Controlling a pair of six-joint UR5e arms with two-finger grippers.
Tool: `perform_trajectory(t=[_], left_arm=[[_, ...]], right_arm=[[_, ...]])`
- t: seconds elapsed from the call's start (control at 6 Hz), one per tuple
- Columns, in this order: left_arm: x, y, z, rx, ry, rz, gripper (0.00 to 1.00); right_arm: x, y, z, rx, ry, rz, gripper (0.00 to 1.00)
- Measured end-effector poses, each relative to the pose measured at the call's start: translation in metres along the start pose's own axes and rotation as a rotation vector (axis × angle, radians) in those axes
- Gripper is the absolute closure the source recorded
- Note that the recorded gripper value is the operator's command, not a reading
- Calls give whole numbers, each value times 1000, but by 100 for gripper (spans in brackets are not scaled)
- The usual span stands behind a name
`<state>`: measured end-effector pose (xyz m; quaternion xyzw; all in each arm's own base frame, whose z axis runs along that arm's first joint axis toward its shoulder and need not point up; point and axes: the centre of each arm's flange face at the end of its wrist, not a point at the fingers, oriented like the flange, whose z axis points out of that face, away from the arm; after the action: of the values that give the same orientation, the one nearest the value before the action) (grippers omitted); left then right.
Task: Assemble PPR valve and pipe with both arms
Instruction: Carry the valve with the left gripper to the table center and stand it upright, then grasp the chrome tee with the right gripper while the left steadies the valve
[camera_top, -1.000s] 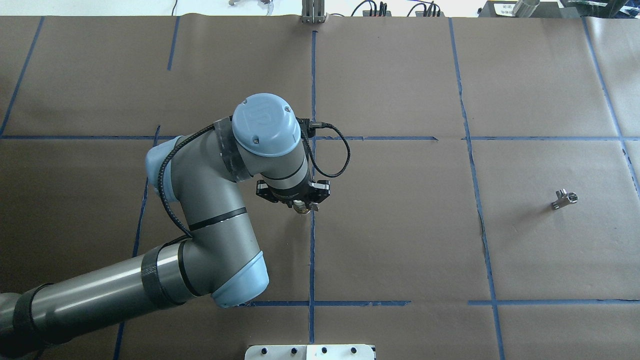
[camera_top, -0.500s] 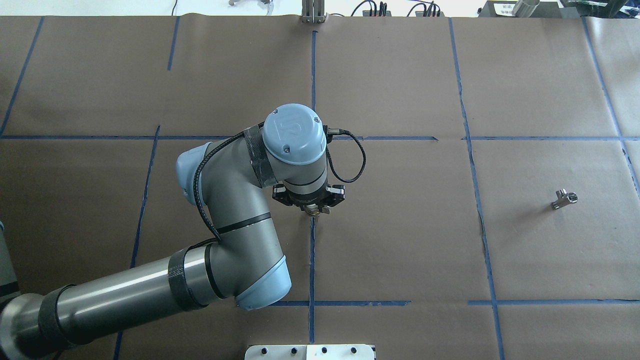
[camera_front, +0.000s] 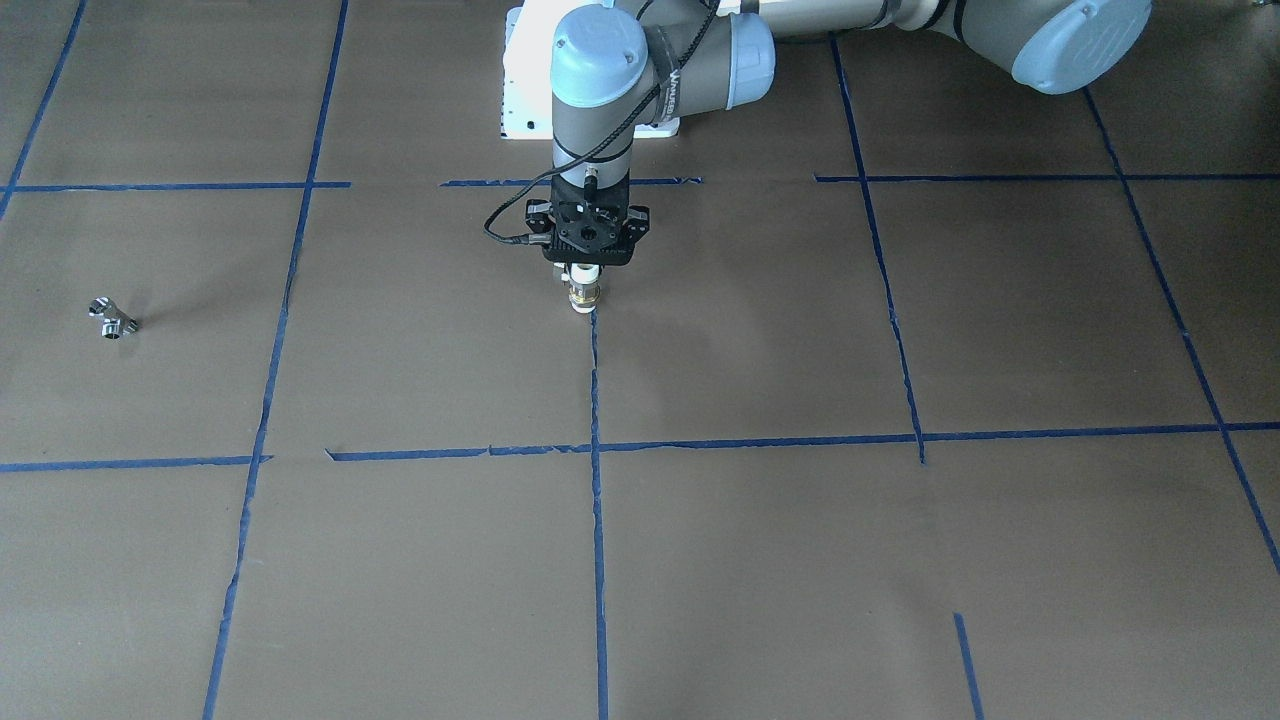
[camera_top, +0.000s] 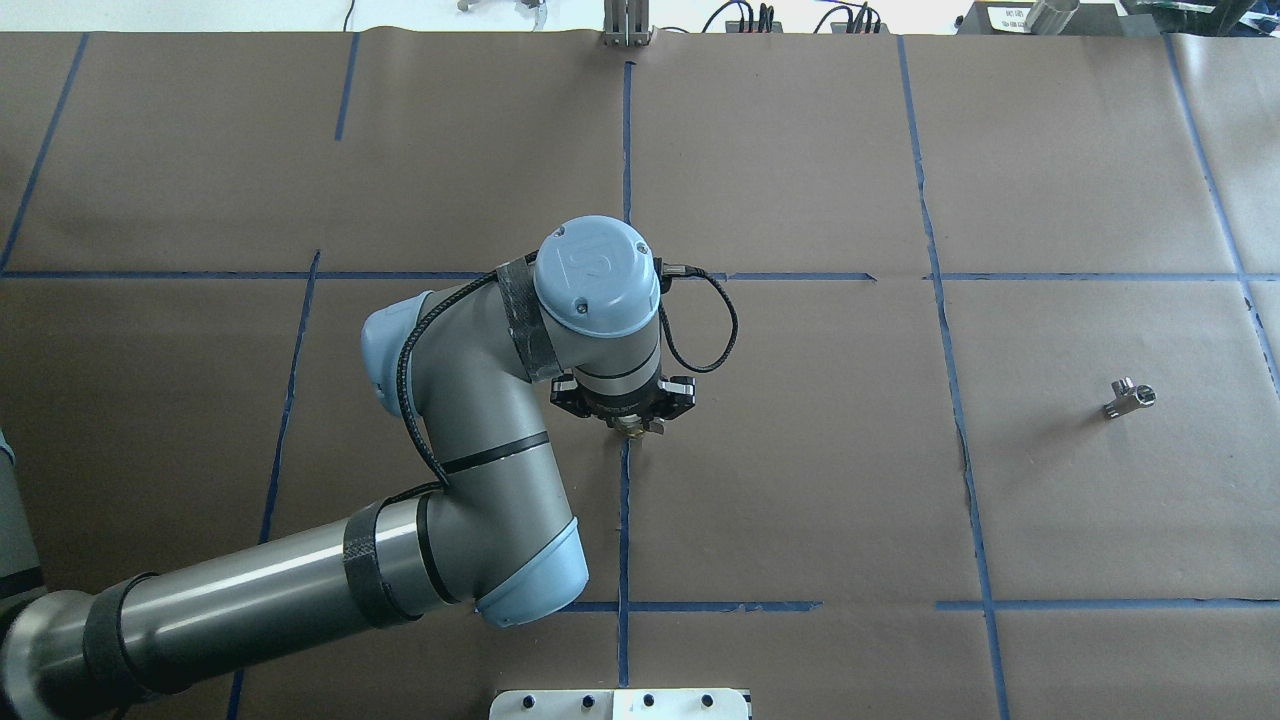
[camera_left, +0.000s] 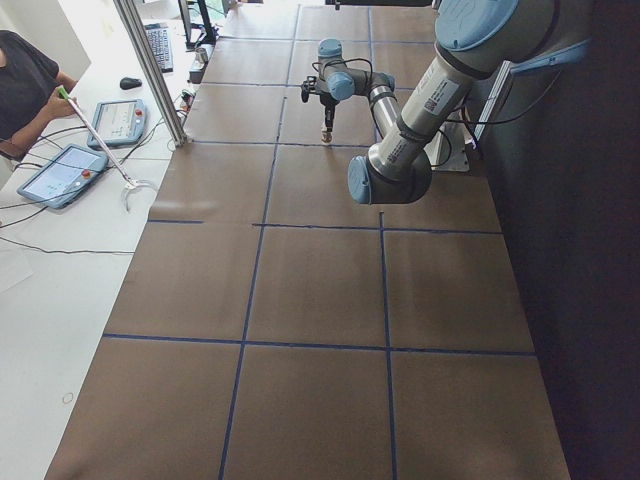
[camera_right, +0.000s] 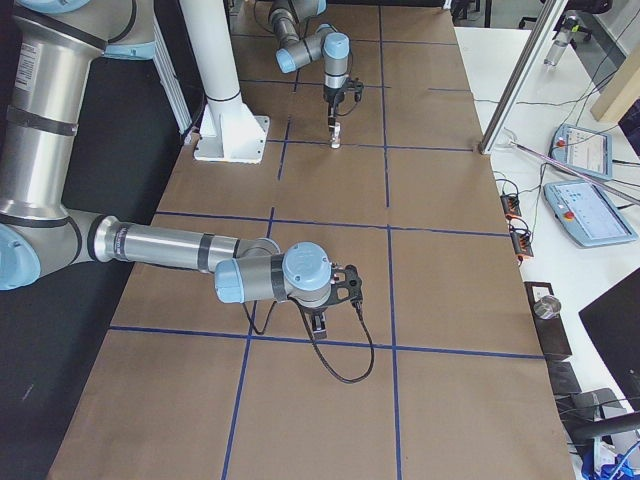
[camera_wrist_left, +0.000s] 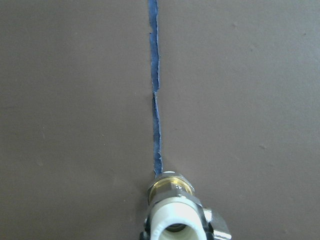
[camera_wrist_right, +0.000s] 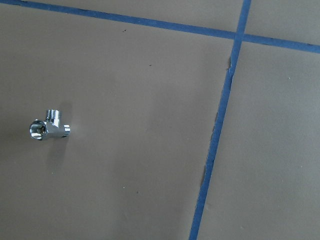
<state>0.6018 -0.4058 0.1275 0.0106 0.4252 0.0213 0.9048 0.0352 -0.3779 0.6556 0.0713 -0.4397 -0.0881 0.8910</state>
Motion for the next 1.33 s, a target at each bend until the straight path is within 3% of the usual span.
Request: perform_trajectory(t=[0.17,0.5,0.67,1.0,1.33], left_arm=[[0,0,0,1,2,0,53],[0,0,-1,2,5,-1,21],[0,0,-3,4,10,-1,16],[4,4,-22,22,57,-13,12],[-6,9,-60,56,130,-36,12]], right_arm=[[0,0,0,0,0,1,0],[0,0,0,0,0,2,0],[0,0,0,0,-1,2,0],[-7,-4,4,-8,-7,21,0],[-52,-25,28,22,-23,127,0]])
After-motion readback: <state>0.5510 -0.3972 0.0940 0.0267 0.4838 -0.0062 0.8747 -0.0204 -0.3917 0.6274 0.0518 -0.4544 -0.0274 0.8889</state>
